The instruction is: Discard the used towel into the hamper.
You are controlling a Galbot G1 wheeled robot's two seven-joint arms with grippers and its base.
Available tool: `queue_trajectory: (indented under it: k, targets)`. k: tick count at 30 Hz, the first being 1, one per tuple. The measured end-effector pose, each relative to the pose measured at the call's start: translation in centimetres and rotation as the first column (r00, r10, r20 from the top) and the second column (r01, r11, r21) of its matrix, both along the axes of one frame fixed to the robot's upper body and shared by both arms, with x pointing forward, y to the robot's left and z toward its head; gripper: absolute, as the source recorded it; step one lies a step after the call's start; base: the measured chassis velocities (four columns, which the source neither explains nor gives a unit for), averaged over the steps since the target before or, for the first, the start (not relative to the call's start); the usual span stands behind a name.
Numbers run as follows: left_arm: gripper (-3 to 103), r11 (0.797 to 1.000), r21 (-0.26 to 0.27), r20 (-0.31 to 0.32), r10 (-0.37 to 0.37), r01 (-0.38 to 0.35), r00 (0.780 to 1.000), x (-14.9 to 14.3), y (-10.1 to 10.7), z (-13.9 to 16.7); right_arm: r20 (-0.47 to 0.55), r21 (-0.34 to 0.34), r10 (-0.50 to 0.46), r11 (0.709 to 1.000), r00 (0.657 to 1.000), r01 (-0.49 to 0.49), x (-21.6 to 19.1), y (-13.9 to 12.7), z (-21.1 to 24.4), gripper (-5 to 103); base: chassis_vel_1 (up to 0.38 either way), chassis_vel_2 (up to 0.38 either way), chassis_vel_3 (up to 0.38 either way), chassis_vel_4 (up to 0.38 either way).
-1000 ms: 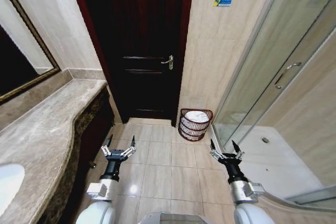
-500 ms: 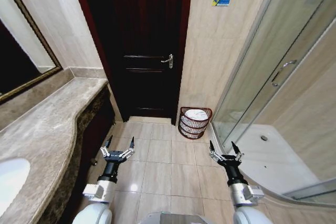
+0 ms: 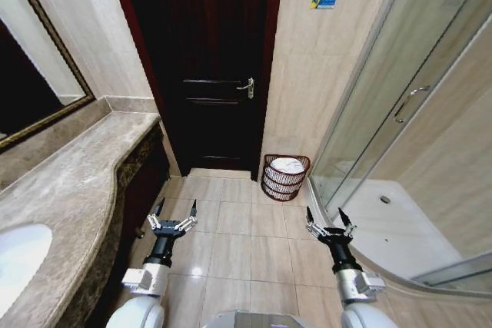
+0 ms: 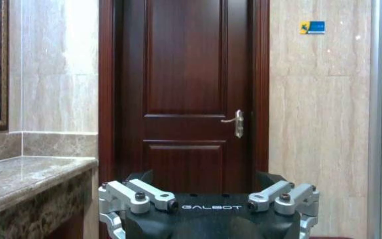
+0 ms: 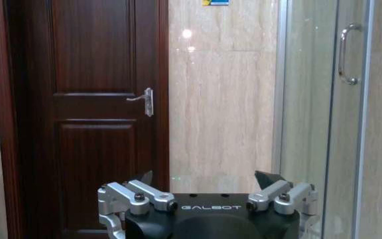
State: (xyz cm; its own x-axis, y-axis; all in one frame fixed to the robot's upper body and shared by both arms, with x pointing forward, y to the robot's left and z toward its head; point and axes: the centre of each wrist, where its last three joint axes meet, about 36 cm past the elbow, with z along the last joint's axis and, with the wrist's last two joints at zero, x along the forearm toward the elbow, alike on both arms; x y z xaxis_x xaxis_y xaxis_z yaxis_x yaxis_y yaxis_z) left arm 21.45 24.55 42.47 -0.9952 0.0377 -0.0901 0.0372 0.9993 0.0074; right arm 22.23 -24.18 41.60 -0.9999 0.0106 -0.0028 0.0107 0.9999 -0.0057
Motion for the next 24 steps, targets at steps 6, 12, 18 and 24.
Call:
queue_trajectory:
  k: [6,12,18,24]
  targets:
    - [100,1.0,-0.001,0.001,-0.004,0.004,1.0,-0.01,-0.2,0.08,-0.002,0.001,-0.001,1.0,1.0,0.001,-0.12,-0.01,-0.07,100,0.017,-0.014,-0.012,0.012]
    - [100,1.0,0.0,0.002,-0.008,0.009,1.0,0.06,-0.28,0.18,-0.002,0.002,0.0,1.0,1.0,0.0,-0.19,-0.01,-0.17,100,0.009,-0.007,-0.005,0.006]
    - [100,1.0,0.002,0.0,-0.005,0.005,1.0,0.17,-0.1,-0.05,-0.002,0.003,-0.002,1.0,1.0,0.002,-0.12,-0.04,-0.25,100,0.037,-0.041,-0.036,0.047]
    - [100,1.0,0.002,0.001,-0.005,0.005,1.0,0.16,-0.06,-0.05,-0.005,0.004,-0.001,1.0,1.0,0.001,-0.21,0.0,-0.5,100,0.025,-0.032,-0.032,0.029]
